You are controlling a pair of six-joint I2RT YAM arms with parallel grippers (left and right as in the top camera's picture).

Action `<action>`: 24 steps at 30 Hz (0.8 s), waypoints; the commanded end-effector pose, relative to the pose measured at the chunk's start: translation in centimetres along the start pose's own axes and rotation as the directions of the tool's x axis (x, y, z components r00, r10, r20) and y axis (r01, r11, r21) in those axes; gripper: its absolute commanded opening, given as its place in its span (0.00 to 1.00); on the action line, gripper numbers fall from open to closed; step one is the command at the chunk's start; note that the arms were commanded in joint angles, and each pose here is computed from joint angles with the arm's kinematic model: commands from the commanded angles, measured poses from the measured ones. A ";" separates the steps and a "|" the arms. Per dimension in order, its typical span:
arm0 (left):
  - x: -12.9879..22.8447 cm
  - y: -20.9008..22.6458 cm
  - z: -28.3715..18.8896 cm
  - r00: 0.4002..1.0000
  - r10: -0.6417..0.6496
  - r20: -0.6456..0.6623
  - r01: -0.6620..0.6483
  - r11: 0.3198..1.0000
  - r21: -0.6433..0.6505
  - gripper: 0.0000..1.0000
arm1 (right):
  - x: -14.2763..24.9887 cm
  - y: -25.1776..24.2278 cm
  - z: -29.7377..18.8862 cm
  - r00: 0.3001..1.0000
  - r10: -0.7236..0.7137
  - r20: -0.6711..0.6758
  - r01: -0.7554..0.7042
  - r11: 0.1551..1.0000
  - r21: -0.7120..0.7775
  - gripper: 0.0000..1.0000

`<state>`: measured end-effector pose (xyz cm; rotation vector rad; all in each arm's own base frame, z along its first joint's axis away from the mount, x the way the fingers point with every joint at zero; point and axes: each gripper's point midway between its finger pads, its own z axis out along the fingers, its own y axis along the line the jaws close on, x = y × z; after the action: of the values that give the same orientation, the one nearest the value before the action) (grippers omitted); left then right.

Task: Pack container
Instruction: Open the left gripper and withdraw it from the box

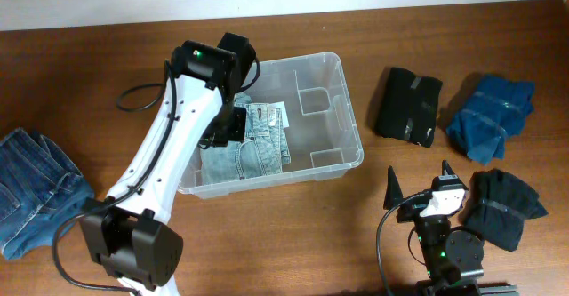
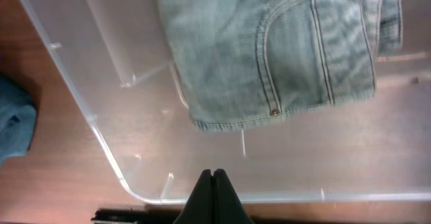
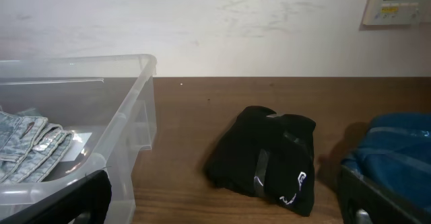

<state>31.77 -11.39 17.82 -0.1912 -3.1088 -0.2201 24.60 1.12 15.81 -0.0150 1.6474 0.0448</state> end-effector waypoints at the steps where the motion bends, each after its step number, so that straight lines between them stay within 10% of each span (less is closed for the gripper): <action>1: 1.4 -1.0 -1.7 0.997 0.078 0.006 -0.078 0.992 0.099 0.01 | 0.3 -0.3 0.0 1.000 0.001 -0.003 -0.001 1.000 0.017 0.98; 14: 6.1 1.0 -7.1 0.961 -0.088 0.263 0.034 0.979 0.201 0.01 | 0.3 -0.3 0.0 1.000 0.001 -0.003 -0.001 1.000 0.017 0.98; 24: 10.0 1.0 1.2 0.935 -0.204 0.290 0.132 0.959 0.251 0.00 | 0.3 -0.3 0.0 1.000 0.001 -0.003 -0.001 1.000 0.017 0.98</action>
<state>22.71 -9.28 20.04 -0.0134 -3.4987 0.2185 24.60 1.12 15.81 -0.0141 1.6474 0.0456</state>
